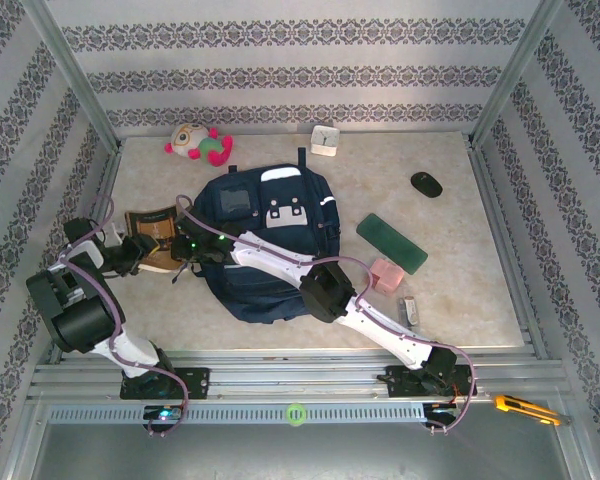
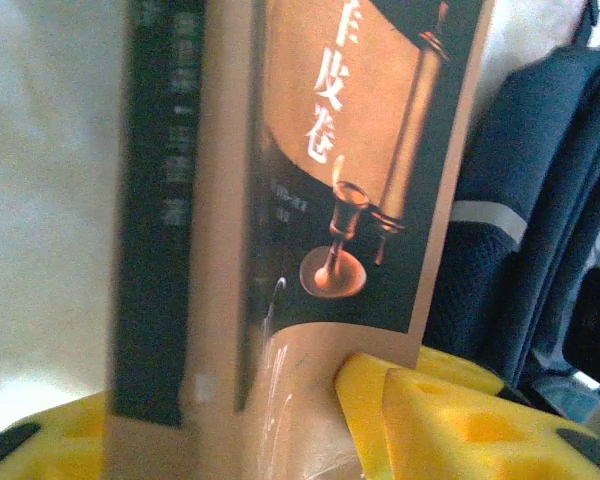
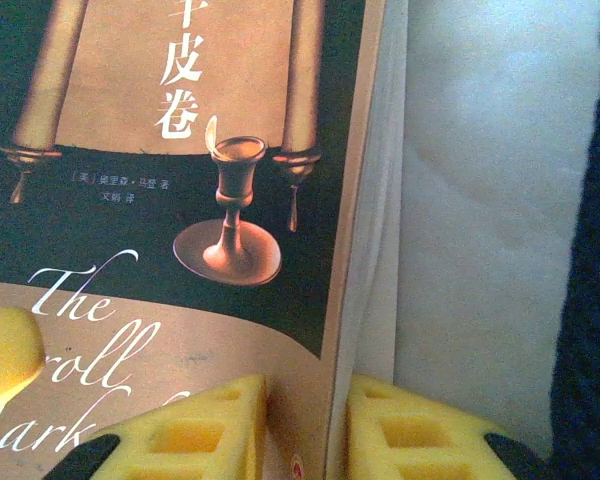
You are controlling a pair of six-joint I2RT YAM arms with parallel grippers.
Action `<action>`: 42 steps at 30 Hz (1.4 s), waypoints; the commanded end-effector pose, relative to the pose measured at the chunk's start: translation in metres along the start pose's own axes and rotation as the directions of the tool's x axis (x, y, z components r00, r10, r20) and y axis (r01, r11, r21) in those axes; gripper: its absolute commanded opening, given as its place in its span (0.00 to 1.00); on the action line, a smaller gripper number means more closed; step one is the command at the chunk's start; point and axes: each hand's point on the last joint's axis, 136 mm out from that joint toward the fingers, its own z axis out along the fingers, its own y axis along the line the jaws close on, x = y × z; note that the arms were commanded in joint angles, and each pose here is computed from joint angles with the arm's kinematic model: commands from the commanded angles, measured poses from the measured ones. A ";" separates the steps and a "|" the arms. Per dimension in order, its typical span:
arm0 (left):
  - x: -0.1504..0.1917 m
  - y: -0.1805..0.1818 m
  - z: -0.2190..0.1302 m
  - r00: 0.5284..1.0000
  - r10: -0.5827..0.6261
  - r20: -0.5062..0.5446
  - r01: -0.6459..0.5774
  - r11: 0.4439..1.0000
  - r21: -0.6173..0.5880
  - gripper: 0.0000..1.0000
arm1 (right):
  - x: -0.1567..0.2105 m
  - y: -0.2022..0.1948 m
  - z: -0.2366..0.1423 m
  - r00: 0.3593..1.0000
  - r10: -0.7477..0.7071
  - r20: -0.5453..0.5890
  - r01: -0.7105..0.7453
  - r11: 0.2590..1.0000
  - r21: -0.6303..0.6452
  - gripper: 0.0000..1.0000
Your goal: Pack the student bag
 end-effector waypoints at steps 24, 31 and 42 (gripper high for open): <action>0.021 -0.226 -0.160 0.699 0.533 0.476 -0.690 0.678 0.254 0.00 | -0.084 0.082 -0.252 0.899 -0.197 0.391 0.250 0.964 -0.089 0.59; 0.072 -0.299 -0.189 0.576 0.501 0.646 -0.817 0.381 0.434 0.00 | -0.089 0.041 -0.358 0.745 -0.351 0.567 0.425 0.905 0.003 0.62; 0.164 -0.358 -0.187 0.469 0.566 0.678 -0.802 -0.049 0.596 0.00 | -0.049 -0.005 -0.460 0.623 -0.475 0.622 0.624 0.781 -0.027 0.83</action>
